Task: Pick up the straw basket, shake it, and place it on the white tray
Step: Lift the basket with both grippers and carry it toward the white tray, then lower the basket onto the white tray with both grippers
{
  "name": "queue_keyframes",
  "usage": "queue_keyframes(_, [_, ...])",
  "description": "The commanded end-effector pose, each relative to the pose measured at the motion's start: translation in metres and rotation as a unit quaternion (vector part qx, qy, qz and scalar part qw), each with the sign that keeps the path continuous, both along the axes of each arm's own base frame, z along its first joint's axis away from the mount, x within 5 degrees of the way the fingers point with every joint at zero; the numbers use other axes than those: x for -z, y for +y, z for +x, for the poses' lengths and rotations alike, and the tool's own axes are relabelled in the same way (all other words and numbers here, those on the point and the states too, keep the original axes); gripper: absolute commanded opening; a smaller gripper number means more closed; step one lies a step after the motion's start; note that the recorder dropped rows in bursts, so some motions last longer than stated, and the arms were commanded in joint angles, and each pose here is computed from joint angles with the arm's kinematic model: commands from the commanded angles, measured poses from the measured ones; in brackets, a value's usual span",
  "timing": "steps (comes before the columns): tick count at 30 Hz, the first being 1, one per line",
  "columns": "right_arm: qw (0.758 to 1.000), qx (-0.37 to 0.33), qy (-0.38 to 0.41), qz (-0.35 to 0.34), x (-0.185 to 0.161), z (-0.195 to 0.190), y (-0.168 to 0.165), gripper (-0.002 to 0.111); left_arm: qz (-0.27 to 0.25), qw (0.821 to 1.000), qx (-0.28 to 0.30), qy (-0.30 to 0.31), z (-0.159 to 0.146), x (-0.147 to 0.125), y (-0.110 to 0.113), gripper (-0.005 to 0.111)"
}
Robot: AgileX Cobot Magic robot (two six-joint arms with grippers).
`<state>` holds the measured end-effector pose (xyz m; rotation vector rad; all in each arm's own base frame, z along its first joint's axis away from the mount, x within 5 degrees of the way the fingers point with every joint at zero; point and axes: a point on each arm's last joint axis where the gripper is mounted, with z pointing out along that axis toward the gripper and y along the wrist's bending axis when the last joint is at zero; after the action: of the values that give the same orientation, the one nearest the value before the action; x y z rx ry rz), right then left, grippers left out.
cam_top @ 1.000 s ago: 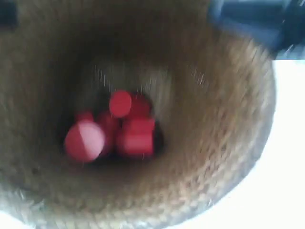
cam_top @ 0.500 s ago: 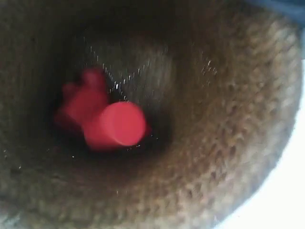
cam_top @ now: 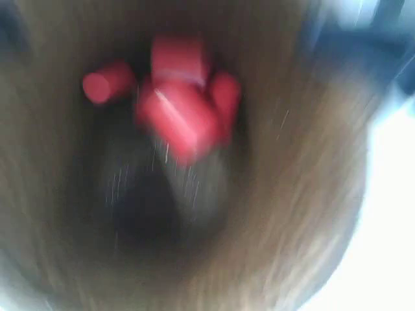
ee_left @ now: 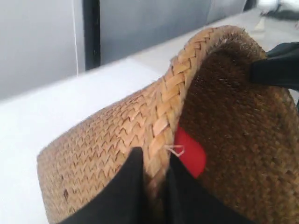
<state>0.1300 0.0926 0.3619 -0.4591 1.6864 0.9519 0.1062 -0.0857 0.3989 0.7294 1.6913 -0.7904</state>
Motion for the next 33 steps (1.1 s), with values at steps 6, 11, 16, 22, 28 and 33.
queue_keyframes(6, [1.000,0.017,-0.015,0.010,-0.010,-0.008,-0.005,0.000,0.049,0.998,0.048,0.010,-0.013,-0.017,-0.001,0.000])
queue_keyframes(11, [0.998,0.061,0.004,-0.027,0.020,0.004,-0.010,0.000,-0.053,0.997,0.043,0.026,0.000,0.010,-0.007,0.000])
queue_keyframes(16, [0.978,0.169,-0.117,-0.015,-0.025,-0.007,-0.031,0.000,-0.086,0.996,0.035,0.000,0.005,-0.016,-0.008,0.000])
queue_keyframes(22, [0.937,0.285,-0.191,-0.059,-0.037,-0.009,-0.054,0.000,-0.096,0.994,0.042,0.005,0.041,-0.022,-0.017,0.000])
queue_keyframes(28, [0.916,0.341,-0.192,-0.088,-0.035,0.001,-0.062,0.000,-0.106,0.979,0.102,-0.144,0.065,-0.029,-0.053,0.000])
queue_keyframes(33, [0.894,0.402,-0.166,-0.106,-0.028,0.019,-0.070,0.000,-0.042,0.983,0.041,-0.175,0.098,-0.012,-0.083,0.000])
